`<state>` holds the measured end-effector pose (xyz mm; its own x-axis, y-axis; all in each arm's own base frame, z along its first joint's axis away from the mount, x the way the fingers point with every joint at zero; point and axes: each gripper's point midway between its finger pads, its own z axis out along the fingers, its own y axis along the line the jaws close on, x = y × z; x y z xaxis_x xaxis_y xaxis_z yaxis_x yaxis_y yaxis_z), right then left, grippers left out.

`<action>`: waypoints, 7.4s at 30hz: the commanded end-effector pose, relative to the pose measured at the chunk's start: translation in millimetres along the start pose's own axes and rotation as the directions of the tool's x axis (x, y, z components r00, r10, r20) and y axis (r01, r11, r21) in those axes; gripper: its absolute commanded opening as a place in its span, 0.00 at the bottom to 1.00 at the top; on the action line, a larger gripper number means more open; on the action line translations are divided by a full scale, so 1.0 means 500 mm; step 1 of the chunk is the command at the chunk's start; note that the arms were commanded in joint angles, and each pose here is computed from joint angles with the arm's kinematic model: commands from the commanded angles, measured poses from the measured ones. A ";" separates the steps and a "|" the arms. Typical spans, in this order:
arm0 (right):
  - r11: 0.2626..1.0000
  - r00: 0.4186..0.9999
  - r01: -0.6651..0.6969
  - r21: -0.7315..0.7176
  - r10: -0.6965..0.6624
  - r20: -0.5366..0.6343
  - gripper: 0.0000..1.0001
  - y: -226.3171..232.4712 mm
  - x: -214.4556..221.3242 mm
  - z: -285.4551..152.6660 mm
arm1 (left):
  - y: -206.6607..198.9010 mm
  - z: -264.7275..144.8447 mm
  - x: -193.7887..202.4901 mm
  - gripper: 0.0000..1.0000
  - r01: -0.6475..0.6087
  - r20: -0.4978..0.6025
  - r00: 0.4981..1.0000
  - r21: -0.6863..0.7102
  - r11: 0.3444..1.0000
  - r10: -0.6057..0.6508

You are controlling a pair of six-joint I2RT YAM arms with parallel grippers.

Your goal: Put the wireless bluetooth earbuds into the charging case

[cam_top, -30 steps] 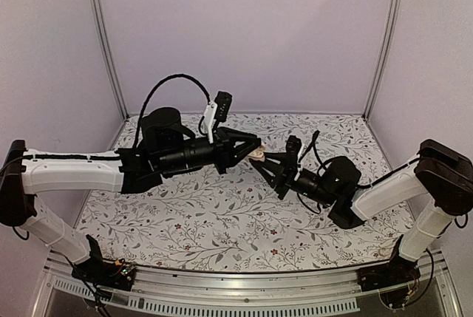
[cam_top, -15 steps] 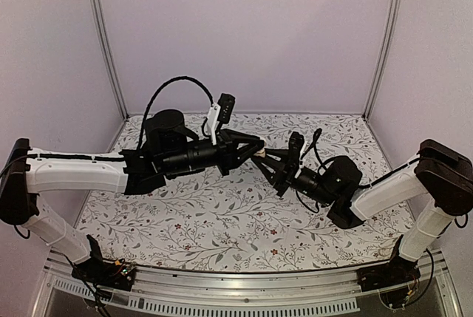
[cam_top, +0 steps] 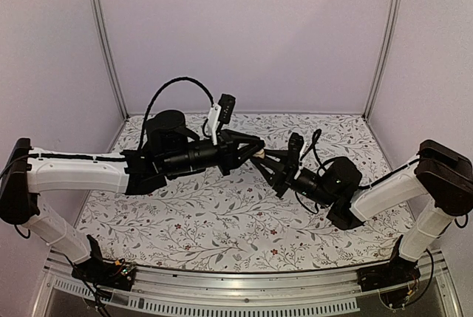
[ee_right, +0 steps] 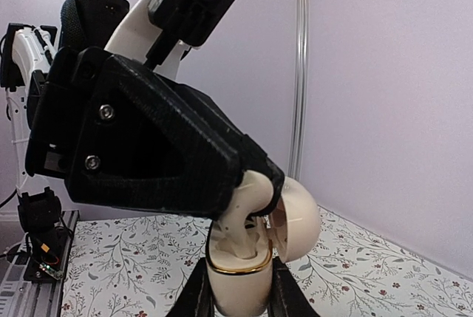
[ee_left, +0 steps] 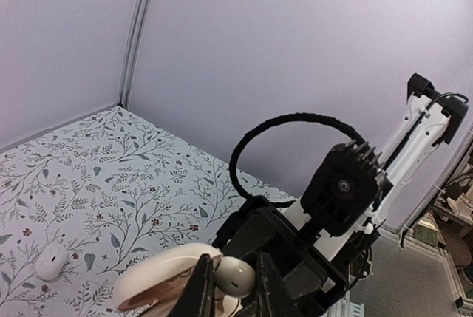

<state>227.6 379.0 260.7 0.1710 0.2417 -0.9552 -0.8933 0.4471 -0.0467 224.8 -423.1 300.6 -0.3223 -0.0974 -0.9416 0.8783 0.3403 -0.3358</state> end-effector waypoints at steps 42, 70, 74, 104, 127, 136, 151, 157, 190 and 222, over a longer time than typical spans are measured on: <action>0.982 0.956 0.182 0.050 -0.188 0.225 0.00 0.020 -0.124 -0.013 | 0.072 0.033 0.048 0.11 0.191 -0.077 0.976 -0.167 0.967 -0.206; 0.990 0.965 0.121 0.069 -0.134 0.227 0.00 0.010 -0.116 -0.021 | 0.078 0.024 0.018 0.30 0.112 -0.085 0.987 -0.223 0.968 -0.134; 0.991 0.967 0.114 0.070 -0.127 0.219 0.00 0.009 -0.110 -0.023 | 0.080 0.023 0.011 0.31 0.089 -0.086 0.990 -0.233 0.968 -0.112; 0.995 0.975 0.080 0.058 -0.090 0.202 0.00 0.011 -0.090 -0.031 | 0.066 0.013 -0.031 0.38 0.044 -0.043 0.998 -0.216 0.975 -0.054; 0.987 0.994 -0.106 -0.118 0.109 0.014 0.00 0.012 -0.061 -0.055 | 0.002 -0.131 -0.071 1.00 -0.253 -0.032 0.967 -0.079 0.964 0.251; 0.959 0.927 -0.275 0.061 0.282 -0.248 0.00 -0.078 0.024 -0.092 | 0.116 -0.133 -0.005 1.00 -0.129 -0.113 0.988 -0.268 0.955 0.101; 0.803 0.685 -0.475 0.361 0.595 -0.421 0.00 -0.216 0.192 -0.214 | 0.281 -0.096 0.096 1.00 -0.092 -0.266 0.964 -0.381 0.920 -0.014; 0.741 0.575 -0.515 0.432 0.672 -0.467 0.00 -0.246 0.278 -0.241 | 0.337 -0.033 0.145 1.00 -0.146 -0.371 0.929 -0.348 0.926 0.007; 0.602 0.380 -0.607 0.519 0.793 -0.476 0.15 -0.306 0.416 -0.228 | 0.561 0.206 0.384 0.75 -0.203 -0.682 0.730 -0.170 0.964 0.034; 0.681 0.515 -0.487 0.547 0.730 -0.450 0.71 -0.344 0.314 -0.247 | 0.509 0.179 0.372 0.26 -0.298 -0.650 0.726 -0.001 0.955 0.225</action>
<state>358.6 235.5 60.4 -0.7900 0.0644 -0.6097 -0.4172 0.6721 0.6117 422.8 -445.9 15.5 -0.3135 0.6321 -0.7087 0.9251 0.3717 -0.0778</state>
